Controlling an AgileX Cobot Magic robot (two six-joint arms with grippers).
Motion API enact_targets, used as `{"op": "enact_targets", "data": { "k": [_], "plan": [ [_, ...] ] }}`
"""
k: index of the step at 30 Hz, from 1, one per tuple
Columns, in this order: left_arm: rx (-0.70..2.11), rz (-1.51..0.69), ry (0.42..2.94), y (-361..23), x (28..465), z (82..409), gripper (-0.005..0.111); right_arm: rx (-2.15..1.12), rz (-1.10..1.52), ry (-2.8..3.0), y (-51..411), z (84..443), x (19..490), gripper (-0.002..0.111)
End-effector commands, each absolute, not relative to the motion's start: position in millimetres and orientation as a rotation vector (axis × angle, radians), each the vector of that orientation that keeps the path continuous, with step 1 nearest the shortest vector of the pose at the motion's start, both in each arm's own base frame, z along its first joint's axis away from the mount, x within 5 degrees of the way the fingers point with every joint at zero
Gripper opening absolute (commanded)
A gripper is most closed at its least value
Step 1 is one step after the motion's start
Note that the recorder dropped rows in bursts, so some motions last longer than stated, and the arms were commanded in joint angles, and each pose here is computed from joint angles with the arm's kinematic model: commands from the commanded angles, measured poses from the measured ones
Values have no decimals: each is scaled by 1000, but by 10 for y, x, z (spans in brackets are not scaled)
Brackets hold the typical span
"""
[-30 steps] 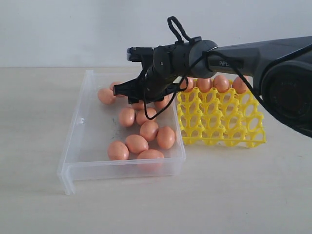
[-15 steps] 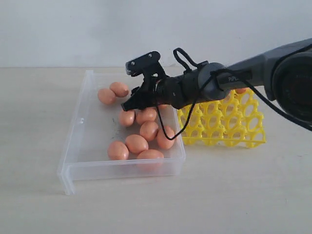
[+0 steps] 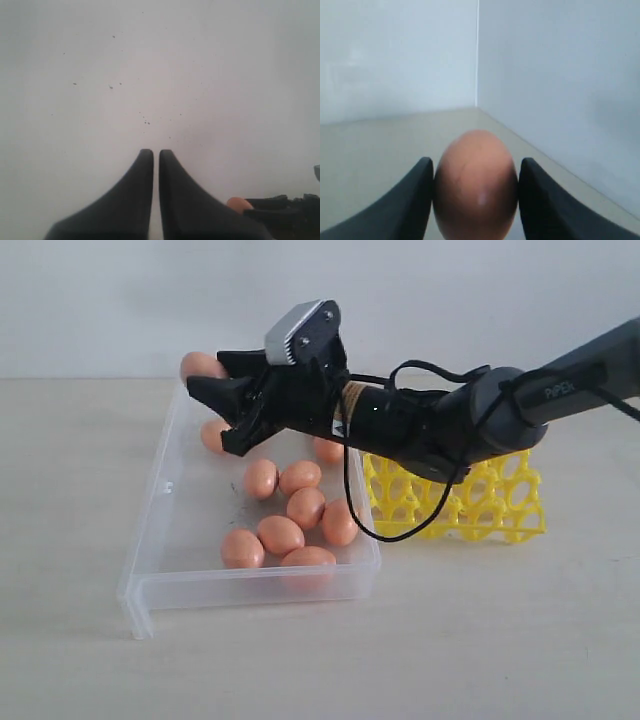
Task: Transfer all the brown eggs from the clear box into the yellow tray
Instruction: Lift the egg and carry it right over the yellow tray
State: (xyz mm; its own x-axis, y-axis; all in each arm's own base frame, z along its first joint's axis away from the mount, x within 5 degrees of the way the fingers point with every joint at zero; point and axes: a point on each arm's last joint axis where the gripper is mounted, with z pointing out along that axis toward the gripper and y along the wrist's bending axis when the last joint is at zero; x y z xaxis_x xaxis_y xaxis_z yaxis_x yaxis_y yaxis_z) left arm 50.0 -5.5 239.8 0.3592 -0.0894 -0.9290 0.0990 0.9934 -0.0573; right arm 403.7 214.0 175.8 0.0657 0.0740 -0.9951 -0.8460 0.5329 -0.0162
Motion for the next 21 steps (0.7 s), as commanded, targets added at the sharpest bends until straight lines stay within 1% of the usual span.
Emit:
{"op": "enact_targets", "data": {
  "k": [1, 9, 13, 17, 21],
  "plan": [
    [3, -133, 1202, -55, 501, 2382, 4, -690, 959, 1284, 1867, 1849, 4011, 0],
    [3, -133, 1202, -55, 501, 2382, 4, -711, 843, 1370, 1234, 1819, 3879, 0],
    [3, -133, 1202, -55, 501, 2382, 4, -650, 757, 1438, 850, 1694, 3813, 0],
    [3, -133, 1202, -55, 501, 2382, 4, -638, 705, 1479, 638, 1541, 3814, 0],
    [3, -133, 1202, -55, 501, 2382, 4, -602, 660, 1495, 461, 1485, 3852, 0]
  ]
}}
